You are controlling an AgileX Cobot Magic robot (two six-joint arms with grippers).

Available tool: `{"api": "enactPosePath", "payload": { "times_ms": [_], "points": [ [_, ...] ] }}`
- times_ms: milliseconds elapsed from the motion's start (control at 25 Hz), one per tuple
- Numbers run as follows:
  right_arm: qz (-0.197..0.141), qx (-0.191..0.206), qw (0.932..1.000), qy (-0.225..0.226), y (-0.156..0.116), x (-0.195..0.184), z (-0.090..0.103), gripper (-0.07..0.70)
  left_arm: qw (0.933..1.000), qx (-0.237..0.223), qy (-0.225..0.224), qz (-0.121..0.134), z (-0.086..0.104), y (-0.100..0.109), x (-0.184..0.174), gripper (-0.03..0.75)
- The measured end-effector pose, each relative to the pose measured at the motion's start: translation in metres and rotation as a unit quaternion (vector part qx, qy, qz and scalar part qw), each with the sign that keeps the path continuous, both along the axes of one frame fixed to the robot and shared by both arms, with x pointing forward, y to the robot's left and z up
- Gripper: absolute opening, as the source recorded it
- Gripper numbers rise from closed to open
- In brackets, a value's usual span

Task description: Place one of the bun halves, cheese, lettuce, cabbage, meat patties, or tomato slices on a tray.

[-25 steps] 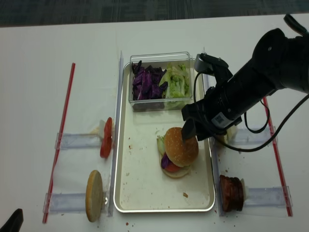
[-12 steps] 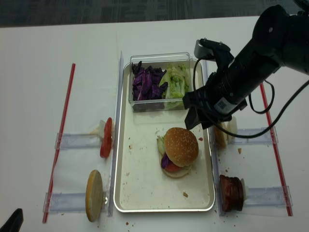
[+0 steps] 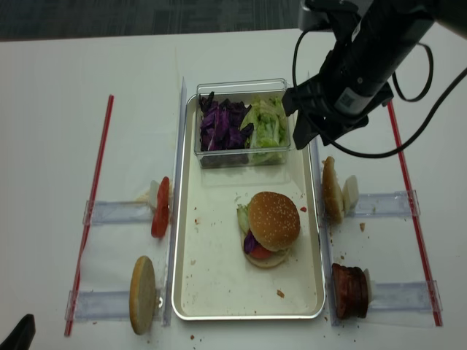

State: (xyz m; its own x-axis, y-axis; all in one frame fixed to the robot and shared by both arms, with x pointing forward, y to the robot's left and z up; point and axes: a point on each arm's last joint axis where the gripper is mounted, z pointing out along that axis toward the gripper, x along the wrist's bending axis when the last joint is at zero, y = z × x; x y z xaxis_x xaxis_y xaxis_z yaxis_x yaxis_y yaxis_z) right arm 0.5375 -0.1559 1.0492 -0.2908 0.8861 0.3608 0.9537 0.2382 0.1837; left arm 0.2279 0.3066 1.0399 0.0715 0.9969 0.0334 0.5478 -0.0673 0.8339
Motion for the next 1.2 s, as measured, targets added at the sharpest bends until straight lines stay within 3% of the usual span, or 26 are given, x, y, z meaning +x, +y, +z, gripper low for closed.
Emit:
{"api": "enactPosePath", "payload": {
  "times_ms": [280, 600, 920, 1200],
  "points": [
    [-0.004, -0.051, 0.9987, 0.003, -0.008, 0.002, 0.015, 0.414, 1.0000, 0.000, 0.000, 0.000, 0.000, 0.000, 0.000, 0.462],
    [-0.030, -0.093, 0.9952, 0.000, -0.015, 0.004, 0.015, 0.414, 1.0000, 0.000, 0.000, 0.000, 0.000, 0.000, 0.000, 0.462],
    [-0.028, -0.116, 0.9927, -0.011, -0.020, 0.006, 0.015, 0.418, 1.0000, 0.000, 0.000, 0.000, 0.000, 0.000, 0.000, 0.462],
    [-0.036, -0.144, 0.9888, -0.018, -0.025, 0.007, 0.014, 0.539, 1.0000, 0.000, 0.000, 0.000, 0.000, 0.000, 0.000, 0.462]
  ]
}}
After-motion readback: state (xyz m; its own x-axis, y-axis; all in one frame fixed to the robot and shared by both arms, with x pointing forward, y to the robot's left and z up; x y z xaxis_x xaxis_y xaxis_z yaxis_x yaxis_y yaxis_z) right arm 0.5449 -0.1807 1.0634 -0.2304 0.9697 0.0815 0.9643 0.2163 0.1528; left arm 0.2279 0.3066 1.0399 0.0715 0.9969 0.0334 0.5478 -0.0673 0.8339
